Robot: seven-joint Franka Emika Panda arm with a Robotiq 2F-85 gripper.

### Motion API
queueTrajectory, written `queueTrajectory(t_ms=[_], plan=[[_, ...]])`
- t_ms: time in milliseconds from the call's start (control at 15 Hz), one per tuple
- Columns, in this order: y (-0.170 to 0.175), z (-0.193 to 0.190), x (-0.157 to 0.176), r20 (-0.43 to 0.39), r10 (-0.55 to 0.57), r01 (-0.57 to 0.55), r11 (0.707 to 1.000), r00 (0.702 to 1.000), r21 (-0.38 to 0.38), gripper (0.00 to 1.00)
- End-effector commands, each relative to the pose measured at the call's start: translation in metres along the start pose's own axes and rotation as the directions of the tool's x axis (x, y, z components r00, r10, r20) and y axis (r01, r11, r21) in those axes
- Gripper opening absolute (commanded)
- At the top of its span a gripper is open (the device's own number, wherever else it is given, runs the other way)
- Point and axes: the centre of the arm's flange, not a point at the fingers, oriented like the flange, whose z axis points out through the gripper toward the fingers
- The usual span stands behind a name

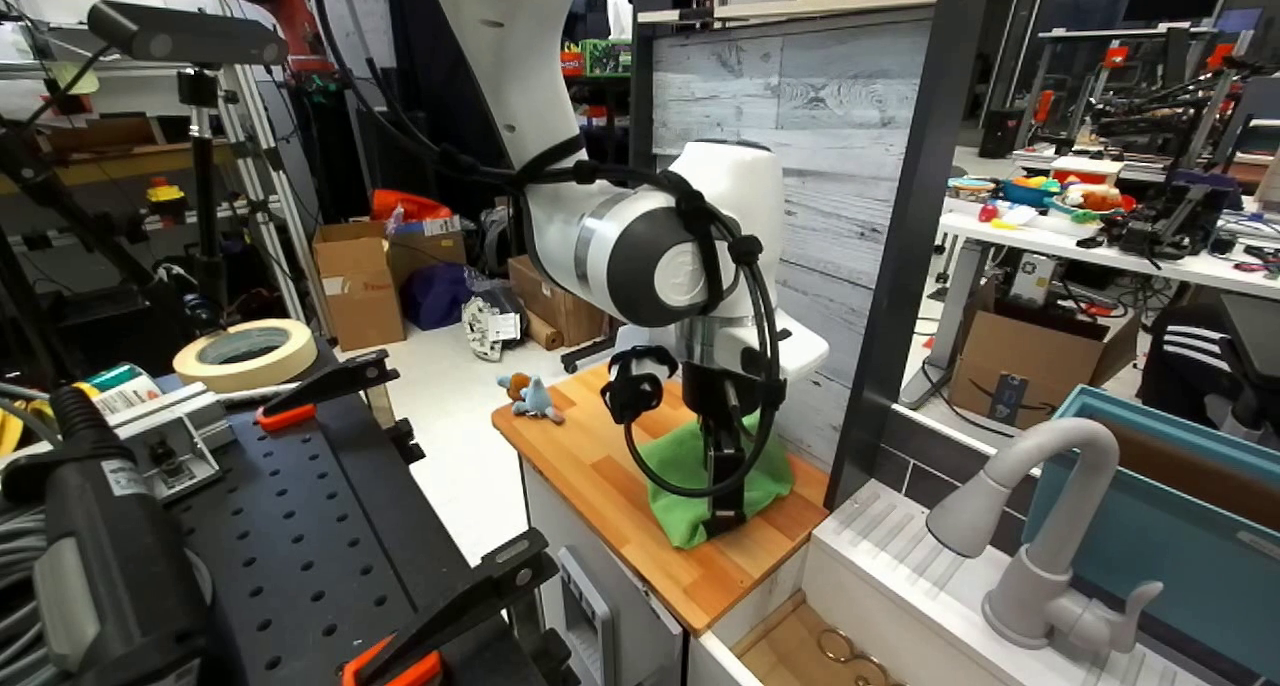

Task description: Move the green towel to the left

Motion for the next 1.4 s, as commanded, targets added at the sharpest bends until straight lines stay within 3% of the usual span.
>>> queueTrajectory(t_ms=[0, 733, 1333], plan=[[-0.021, 0.018, -0.003, -0.02, -0.038, 0.038, 0.999, 0.999, 0.012, 1.0], [-0.071, 0.06, -0.041, -0.057, -0.161, 0.159, 0.986, 0.985, -0.042, 1.0], [-0.133, 0.051, -0.09, -0.078, -0.272, 0.271, 0.962, 0.959, -0.023, 1.0]])
